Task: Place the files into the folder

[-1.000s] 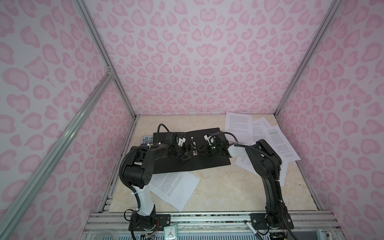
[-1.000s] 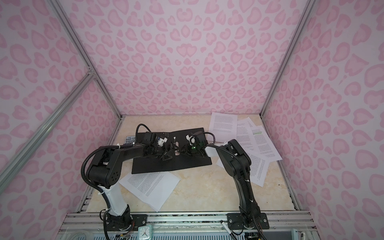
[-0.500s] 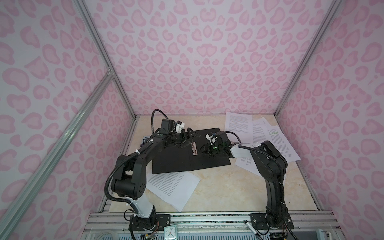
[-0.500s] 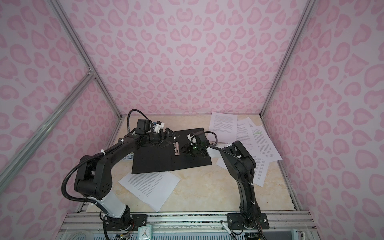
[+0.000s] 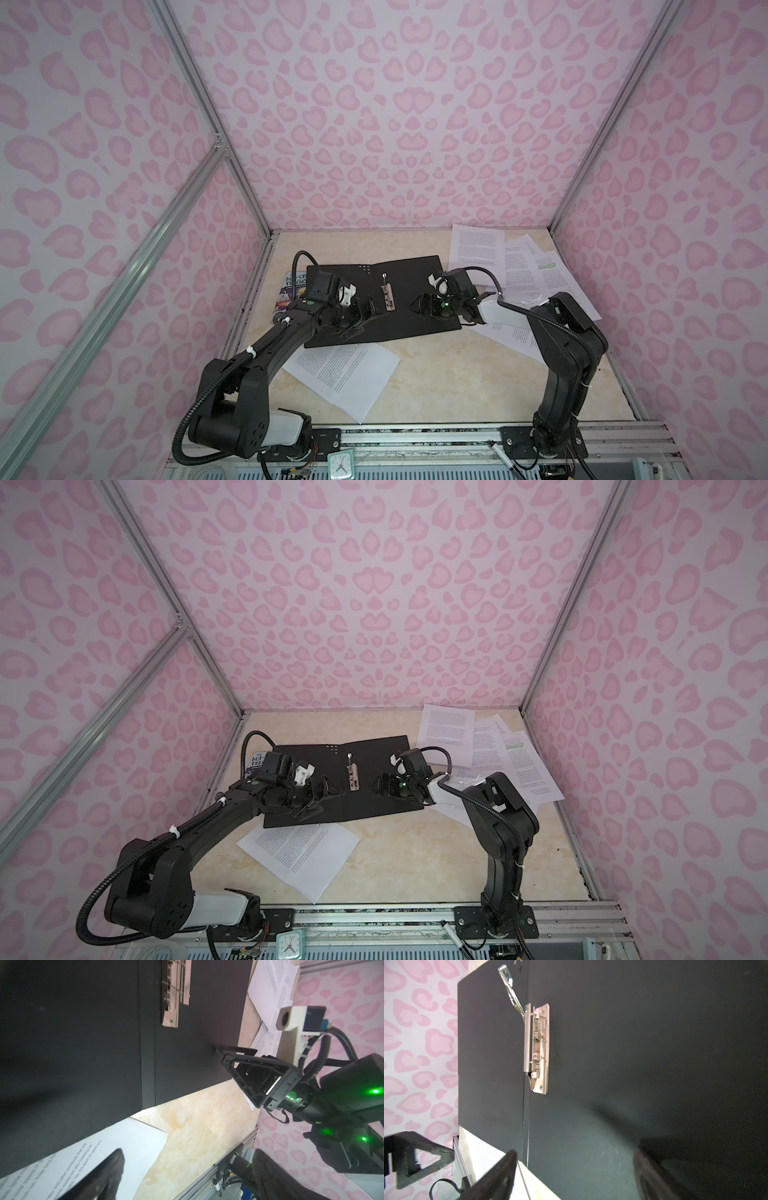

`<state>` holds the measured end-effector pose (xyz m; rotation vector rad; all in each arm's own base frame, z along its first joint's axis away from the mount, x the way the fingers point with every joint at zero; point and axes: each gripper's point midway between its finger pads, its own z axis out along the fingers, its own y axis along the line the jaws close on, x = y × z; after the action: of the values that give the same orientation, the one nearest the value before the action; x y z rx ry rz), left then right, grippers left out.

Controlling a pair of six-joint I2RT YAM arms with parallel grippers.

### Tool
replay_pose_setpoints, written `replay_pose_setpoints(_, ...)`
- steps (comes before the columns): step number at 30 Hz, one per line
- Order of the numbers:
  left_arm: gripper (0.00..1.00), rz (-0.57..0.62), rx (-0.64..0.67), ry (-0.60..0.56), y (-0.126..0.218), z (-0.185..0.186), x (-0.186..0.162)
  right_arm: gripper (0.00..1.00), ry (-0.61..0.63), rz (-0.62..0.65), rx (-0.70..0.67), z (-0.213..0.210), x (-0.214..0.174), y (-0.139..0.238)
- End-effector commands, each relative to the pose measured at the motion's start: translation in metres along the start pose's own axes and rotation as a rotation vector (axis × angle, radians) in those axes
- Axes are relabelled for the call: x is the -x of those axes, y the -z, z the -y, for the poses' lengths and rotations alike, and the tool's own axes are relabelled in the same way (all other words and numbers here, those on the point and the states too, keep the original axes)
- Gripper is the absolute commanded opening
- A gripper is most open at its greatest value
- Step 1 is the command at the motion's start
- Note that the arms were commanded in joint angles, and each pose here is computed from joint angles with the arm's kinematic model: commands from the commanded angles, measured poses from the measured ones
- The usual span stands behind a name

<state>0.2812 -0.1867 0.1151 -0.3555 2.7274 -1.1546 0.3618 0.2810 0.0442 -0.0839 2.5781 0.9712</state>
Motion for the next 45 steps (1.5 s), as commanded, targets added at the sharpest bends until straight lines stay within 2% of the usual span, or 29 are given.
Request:
replay_pose_setpoints(1, 0.97, -0.027, -0.035, 0.016, -0.015, 0.005, -0.006, 0.97, -0.059, -0.059, -0.182, 0.046, -0.028, 0.007)
replay_pose_setpoints(8, 0.97, -0.1, 0.007, 0.025, -0.042, 0.001, -0.029, 0.97, -0.057, -0.005, -0.229, 0.053, -0.036, 0.028)
replay_pose_setpoints(15, 0.97, -0.156, 0.054, 0.044, -0.066, -0.012, -0.05, 0.97, -0.077, -0.021, -0.178, 0.046, -0.042, 0.024)
replay_pose_setpoints(23, 0.97, -0.149, 0.129, 0.066, -0.084, -0.035, -0.043, 0.97, -0.134, -0.033, -0.197, 0.056, -0.05, 0.009)
replay_pose_setpoints(32, 0.97, -0.116, 0.173, 0.068, -0.099, -0.042, -0.011, 0.97, -0.187, 0.011, -0.236, 0.07, -0.037, 0.012)
replay_pose_setpoints(39, 0.98, -0.177, 0.088, 0.015, -0.103, -0.017, -0.013, 0.97, -0.151, 0.037, -0.213, 0.056, -0.011, 0.01)
replay_pose_setpoints(45, 0.97, -0.146, -0.042, -0.123, -0.06, 0.03, -0.025, 0.97, -0.024, 0.026, -0.197, 0.026, -0.017, 0.02)
